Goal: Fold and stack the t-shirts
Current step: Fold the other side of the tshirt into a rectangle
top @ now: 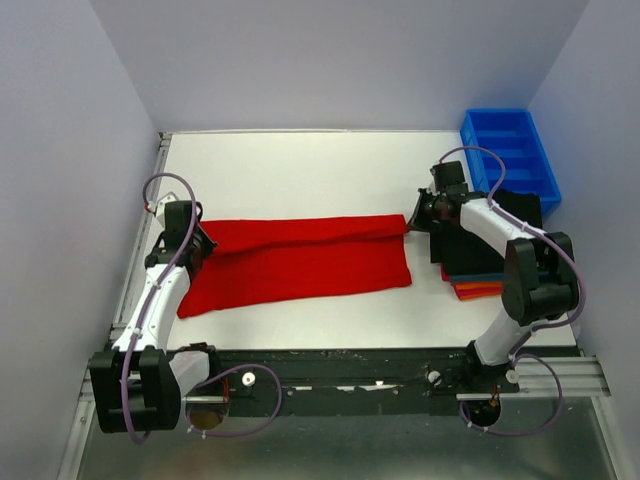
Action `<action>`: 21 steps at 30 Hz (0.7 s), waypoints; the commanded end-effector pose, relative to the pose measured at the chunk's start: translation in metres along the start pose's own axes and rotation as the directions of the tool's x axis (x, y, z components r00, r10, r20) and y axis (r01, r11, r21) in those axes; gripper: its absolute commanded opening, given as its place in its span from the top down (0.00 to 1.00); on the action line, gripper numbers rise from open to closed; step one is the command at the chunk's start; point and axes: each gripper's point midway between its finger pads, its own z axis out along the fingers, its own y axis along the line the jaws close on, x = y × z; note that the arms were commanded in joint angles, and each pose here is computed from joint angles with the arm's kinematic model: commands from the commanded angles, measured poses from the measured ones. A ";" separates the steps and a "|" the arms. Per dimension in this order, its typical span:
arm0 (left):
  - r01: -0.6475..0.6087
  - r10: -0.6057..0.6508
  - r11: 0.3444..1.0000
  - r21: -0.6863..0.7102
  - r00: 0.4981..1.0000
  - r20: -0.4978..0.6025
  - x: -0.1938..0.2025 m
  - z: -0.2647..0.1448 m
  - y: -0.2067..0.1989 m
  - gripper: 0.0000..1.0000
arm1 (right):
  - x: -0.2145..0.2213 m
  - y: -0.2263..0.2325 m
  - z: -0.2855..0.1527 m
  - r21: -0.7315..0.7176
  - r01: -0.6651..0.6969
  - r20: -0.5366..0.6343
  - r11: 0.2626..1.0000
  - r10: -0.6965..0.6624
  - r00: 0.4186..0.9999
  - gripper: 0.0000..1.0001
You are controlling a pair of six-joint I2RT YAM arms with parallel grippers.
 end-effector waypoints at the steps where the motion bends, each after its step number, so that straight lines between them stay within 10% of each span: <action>1: 0.044 -0.044 0.999 -0.028 0.999 0.003 0.018 -0.002 0.014 1.00 | 0.003 -0.002 0.008 -0.010 -0.020 -0.001 1.000 0.020 1.000 0.79; 7: 0.063 -0.063 0.998 0.006 0.997 -0.044 0.043 0.003 0.016 0.96 | -0.007 0.005 -0.007 -0.045 -0.011 0.079 0.999 0.014 0.997 0.29; 14: 0.136 -0.136 0.991 0.007 0.991 -0.004 0.045 -0.019 0.025 0.44 | -0.009 0.055 -0.018 -0.221 0.080 0.092 0.972 -0.061 0.994 0.28; 21: 0.115 -0.120 0.991 0.066 0.990 0.072 0.005 -0.045 0.007 0.36 | 0.040 0.157 -0.008 -0.430 0.205 0.019 0.879 -0.218 0.976 0.29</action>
